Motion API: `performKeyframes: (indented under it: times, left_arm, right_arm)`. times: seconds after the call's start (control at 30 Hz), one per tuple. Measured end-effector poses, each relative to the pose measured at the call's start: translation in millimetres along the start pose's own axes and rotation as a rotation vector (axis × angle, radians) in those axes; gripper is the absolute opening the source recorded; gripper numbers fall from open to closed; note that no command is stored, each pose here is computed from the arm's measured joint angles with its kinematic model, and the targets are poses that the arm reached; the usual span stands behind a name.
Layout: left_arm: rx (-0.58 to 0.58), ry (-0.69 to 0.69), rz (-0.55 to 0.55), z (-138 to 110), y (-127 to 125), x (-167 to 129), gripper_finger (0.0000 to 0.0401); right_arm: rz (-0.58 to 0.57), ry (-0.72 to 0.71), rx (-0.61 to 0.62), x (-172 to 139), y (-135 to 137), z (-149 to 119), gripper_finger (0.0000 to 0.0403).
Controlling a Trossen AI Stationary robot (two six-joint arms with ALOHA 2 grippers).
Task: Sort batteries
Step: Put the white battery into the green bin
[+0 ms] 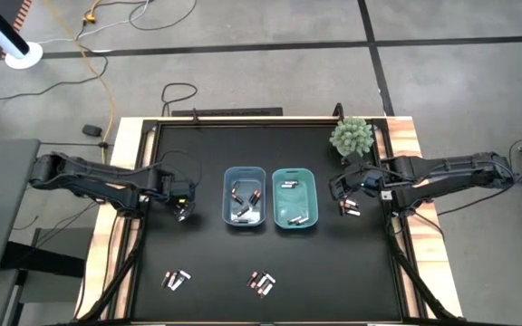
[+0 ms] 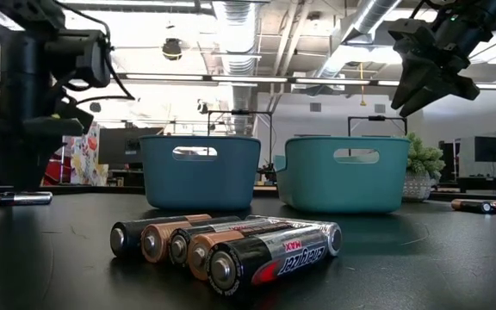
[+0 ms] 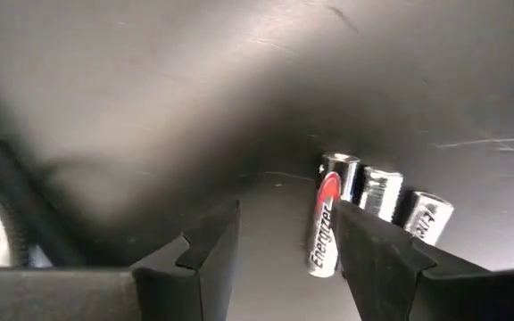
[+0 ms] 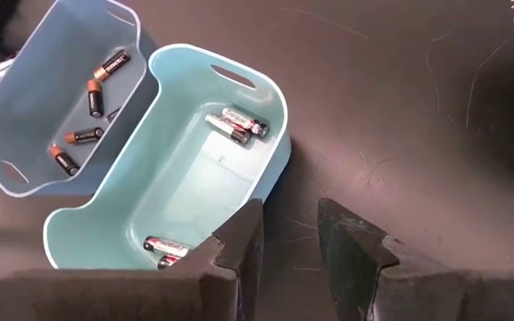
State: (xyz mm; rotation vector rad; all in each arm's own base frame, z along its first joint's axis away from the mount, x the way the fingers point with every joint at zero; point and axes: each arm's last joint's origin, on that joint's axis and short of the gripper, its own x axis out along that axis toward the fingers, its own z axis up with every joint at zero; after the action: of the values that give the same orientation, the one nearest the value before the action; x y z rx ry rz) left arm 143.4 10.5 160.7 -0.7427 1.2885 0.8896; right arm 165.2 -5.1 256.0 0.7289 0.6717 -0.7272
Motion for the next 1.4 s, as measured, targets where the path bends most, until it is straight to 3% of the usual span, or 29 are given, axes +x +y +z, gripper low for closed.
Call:
performKeyframes:
  times: [0.5,0.77,1.0,1.17,1.4]
  left_arm:
    - [-0.019,0.025,-0.005,-8.3,6.9,20.2,0.0167]
    - [0.071,0.038,0.018,-9.6,9.3,20.4,0.0106]
    - [0.076,0.032,0.028,-9.6,9.8,20.0,0.0038]
    - [0.086,-0.030,0.007,-2.2,4.1,5.2,0.0038]
    - [0.148,-0.230,-0.101,28.3,-13.4,-47.4,0.0038]
  right_arm:
    - [0.000,0.000,0.002,-0.1,0.0,0.0,0.0127]
    - [-0.001,0.001,-0.001,0.1,-0.1,-0.2,0.0127]
    - [-0.001,0.001,-0.001,0.0,-0.1,-0.1,0.0127]
    - [-0.001,0.001,-0.001,0.0,-0.1,-0.1,0.0127]
    - [0.002,-0.001,0.000,0.0,0.2,0.1,0.0127]
